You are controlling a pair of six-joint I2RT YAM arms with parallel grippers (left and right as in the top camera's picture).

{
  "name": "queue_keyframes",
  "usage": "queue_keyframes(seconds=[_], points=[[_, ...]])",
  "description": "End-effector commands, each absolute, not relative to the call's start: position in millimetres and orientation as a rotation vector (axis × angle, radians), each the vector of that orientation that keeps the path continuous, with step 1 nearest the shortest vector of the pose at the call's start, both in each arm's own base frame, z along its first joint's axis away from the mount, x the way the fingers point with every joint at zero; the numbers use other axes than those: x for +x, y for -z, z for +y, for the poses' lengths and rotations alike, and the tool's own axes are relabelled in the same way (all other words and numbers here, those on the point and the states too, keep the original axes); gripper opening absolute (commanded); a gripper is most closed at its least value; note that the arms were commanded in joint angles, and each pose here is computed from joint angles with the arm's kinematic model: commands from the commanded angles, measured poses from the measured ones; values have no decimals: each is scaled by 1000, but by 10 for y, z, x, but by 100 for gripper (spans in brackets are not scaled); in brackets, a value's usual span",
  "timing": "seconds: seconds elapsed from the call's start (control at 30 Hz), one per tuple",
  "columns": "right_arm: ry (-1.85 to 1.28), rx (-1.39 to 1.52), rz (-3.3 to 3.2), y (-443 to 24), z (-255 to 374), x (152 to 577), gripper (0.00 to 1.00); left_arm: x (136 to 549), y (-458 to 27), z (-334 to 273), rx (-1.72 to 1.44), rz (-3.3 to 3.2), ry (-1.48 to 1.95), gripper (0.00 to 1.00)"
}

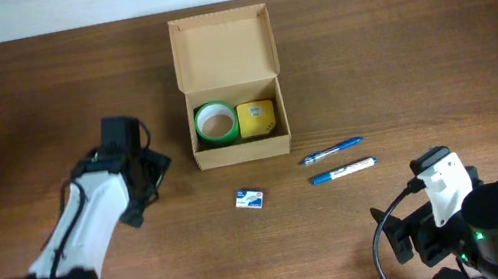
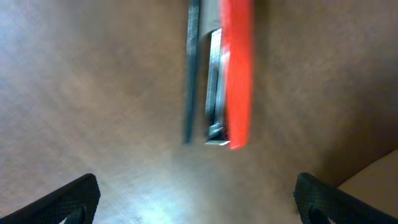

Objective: Pack container
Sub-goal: 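Move the left gripper back and grasp the red stapler, then lift the red stapler with the left gripper and lower it into the box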

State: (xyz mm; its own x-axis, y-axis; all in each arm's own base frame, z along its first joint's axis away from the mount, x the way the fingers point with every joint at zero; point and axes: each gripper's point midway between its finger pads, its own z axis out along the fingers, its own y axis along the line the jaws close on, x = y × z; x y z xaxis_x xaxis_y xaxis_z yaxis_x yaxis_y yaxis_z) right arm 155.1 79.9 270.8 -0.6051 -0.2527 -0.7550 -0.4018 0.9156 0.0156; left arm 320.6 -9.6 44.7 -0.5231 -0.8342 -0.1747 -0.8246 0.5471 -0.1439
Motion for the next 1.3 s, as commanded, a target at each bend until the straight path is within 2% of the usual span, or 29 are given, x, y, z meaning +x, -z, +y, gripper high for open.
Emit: queue_keyframes(seconds=[0.0, 0.37, 1.27], points=[[-212, -465, 2238, -2712, 774, 1557, 99, 3441, -529, -107, -1416, 2541, 87, 100], [-212, -465, 2238, -2712, 774, 1557, 99, 3644, -426, -31, -1539, 2591, -3, 100], [-212, -465, 2238, -2712, 774, 1557, 99, 3428, -1, 38, -1557, 2702, -154, 100]])
